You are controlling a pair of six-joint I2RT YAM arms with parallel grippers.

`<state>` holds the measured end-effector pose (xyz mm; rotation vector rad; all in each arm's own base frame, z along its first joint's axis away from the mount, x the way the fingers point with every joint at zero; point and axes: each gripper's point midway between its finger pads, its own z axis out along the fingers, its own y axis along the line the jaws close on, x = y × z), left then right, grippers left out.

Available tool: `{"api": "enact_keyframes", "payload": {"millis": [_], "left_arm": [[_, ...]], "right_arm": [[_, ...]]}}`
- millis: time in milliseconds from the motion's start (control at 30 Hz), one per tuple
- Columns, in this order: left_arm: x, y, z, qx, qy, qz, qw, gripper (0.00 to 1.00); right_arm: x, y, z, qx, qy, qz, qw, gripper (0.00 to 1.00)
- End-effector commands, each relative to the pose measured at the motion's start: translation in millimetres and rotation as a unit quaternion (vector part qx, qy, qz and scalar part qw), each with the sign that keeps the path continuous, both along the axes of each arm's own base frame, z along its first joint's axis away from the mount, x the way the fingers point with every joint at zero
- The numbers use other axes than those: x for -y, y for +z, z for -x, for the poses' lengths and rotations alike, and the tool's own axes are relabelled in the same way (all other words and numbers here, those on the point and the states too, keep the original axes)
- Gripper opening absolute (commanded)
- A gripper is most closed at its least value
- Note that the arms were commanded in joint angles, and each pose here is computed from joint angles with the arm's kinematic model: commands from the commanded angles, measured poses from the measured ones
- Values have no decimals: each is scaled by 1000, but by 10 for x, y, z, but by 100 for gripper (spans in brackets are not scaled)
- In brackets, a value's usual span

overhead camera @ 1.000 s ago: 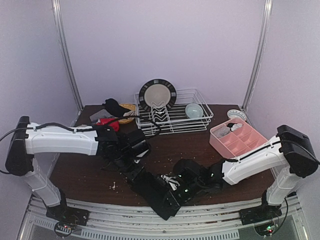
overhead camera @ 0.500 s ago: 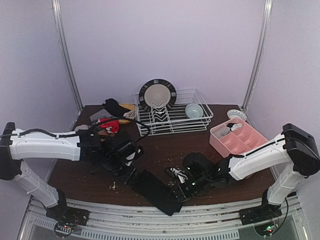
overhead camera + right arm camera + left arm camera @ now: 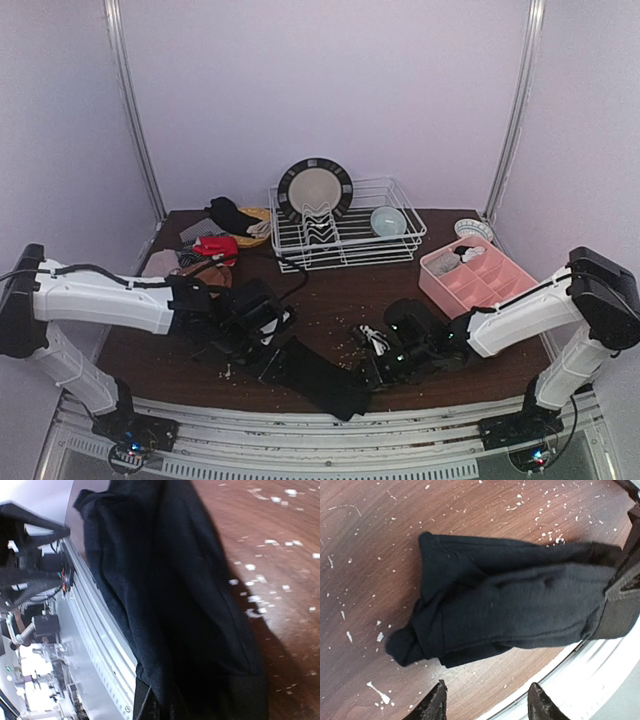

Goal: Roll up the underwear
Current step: Fold the underwear at the center of the board, then move the underwear to the center of the board.

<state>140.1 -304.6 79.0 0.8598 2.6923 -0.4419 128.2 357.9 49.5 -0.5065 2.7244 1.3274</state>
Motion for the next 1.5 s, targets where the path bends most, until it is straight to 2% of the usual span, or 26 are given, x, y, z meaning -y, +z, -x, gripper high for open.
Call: {"api": "enact_keyframes", "payload": {"millis": [0,167,367,500,667,767,900,967,1033,1100,1200,1467], "left_arm": [[129,-43,33,-6,-7,19,1000,51],[166,-74,45,-9,-10,26,1000,52],[173,-67,-15,5,-2,22,1000,58],[135,-23,-84,21,15,16,1000,59],[-5,55,-150,40,53,11,998,60],[-81,111,-158,46,74,22,996,59],[-80,113,-119,39,82,49,995,52],[-44,82,-107,34,79,55,995,41],[22,27,-97,26,70,57,996,30],[90,-41,-105,20,61,54,997,23],[178,-142,-172,15,58,45,997,21],[492,-121,-408,22,36,56,998,14]], "right_arm": [[27,-20,-96,-20,-25,-24,999,0],[124,-201,-146,-30,-35,-1,999,2],[278,-189,-165,9,-31,47,998,33],[315,116,-178,79,-7,81,994,46],[224,460,-225,175,24,126,976,61],[52,538,-217,211,52,143,965,59],[-290,475,-166,197,83,116,970,37],[-370,374,-196,192,85,122,970,30],[-419,281,-234,192,85,129,969,31],[-428,194,-280,196,84,143,966,40],[-412,141,-341,207,76,157,963,48],[-278,68,-352,209,64,172,961,47]]}}
